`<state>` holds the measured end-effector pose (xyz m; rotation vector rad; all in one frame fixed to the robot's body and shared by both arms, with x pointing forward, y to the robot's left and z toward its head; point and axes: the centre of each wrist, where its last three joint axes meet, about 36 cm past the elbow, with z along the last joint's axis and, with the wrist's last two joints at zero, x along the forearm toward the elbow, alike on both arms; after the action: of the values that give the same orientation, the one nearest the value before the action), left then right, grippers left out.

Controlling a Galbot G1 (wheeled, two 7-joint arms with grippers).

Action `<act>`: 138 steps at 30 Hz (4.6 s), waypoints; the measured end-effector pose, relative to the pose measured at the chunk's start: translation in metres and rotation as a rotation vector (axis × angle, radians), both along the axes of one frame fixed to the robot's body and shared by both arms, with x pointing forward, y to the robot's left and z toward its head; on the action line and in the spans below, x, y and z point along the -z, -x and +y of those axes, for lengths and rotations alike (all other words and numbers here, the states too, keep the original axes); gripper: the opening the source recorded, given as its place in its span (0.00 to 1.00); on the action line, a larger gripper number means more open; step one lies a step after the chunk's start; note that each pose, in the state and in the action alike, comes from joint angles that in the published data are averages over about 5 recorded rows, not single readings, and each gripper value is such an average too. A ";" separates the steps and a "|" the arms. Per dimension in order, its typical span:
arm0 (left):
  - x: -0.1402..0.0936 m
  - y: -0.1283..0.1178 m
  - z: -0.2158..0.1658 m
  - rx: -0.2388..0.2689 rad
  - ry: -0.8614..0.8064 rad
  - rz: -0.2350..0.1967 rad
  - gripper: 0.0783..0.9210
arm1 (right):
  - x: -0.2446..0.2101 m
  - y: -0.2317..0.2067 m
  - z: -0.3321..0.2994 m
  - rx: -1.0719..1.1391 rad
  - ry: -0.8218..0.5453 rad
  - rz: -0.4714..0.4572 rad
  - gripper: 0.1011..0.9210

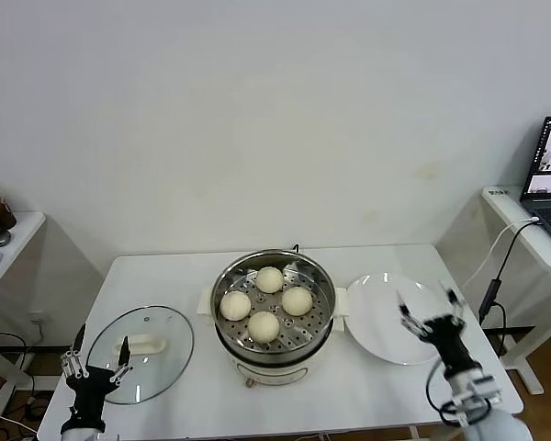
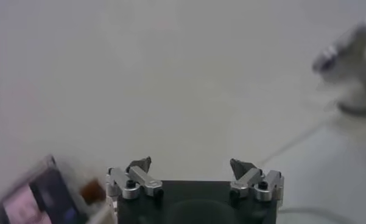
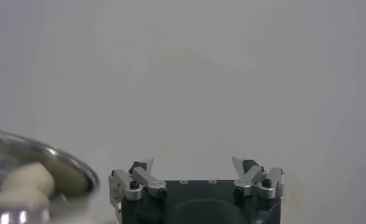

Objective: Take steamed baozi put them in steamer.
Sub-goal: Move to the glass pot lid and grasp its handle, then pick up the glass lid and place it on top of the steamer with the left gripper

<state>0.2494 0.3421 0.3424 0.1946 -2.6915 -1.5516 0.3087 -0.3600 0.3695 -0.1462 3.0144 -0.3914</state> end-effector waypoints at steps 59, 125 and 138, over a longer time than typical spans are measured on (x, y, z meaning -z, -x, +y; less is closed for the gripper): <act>0.076 -0.116 0.074 0.212 -0.687 0.236 0.33 | 0.038 0.080 0.028 0.076 -0.166 0.202 0.88; -0.128 -0.151 -0.216 0.187 -0.442 0.110 0.11 | 0.093 0.062 0.060 -0.042 0.085 0.180 0.88; -0.115 -0.148 -0.266 0.178 -0.459 0.140 0.11 | 0.098 0.062 0.065 -0.048 0.090 0.182 0.88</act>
<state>0.3971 0.0760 0.4578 -0.1454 -2.2645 -2.1273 0.2464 -0.2950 0.2717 -0.2753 3.1649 -0.5369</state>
